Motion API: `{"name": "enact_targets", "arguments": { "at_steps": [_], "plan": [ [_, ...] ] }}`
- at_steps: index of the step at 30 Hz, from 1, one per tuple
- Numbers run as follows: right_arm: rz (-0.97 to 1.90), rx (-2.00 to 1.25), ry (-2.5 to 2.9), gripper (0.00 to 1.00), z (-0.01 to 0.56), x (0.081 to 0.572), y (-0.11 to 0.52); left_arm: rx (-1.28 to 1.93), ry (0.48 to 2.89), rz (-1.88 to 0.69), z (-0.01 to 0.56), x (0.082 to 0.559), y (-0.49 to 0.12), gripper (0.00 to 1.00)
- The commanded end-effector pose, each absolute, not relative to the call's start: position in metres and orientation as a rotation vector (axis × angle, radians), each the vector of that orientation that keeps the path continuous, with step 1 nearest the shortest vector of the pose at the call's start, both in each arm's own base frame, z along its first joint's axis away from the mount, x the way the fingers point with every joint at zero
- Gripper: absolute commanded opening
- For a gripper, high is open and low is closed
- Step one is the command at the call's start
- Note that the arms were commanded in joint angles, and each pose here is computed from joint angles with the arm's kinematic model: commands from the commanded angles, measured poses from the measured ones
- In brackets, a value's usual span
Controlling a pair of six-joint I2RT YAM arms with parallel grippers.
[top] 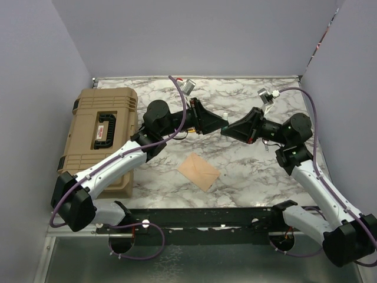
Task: Place the letter into the envelope and seal it
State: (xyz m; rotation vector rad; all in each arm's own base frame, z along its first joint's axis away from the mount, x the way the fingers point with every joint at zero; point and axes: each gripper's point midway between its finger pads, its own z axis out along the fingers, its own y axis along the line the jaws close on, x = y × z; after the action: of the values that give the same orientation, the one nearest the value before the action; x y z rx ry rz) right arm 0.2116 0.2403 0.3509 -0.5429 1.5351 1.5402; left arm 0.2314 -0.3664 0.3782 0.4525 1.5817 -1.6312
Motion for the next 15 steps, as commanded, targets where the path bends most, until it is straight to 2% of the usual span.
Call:
{"name": "enact_targets", "arguments": {
  "at_steps": [1,4,9,11,14,15],
  "plan": [
    [1.538,-0.698,1.473,0.0,0.365,0.194,0.242,0.501,1.588,-1.68,0.377,0.222,-0.376,0.37],
    [1.519,-0.709,1.486,0.01,0.364,0.197,0.243,0.51,1.604,-1.699,0.374,0.218,-0.379,0.29],
    [1.509,-0.676,1.509,0.01,0.364,0.203,0.243,0.488,1.596,-1.71,0.381,0.22,-0.38,0.0],
    [1.497,-0.599,1.545,0.12,0.363,0.21,0.241,0.443,1.586,-1.701,0.388,0.225,-0.378,0.0],
    [1.474,-0.439,1.577,0.43,0.358,0.222,0.236,0.33,1.583,-1.692,0.397,0.236,-0.375,0.0],
    [1.477,-0.39,1.57,0.48,0.358,0.224,0.234,0.291,1.583,-1.694,0.4,0.239,-0.374,0.0]
  ]
}}
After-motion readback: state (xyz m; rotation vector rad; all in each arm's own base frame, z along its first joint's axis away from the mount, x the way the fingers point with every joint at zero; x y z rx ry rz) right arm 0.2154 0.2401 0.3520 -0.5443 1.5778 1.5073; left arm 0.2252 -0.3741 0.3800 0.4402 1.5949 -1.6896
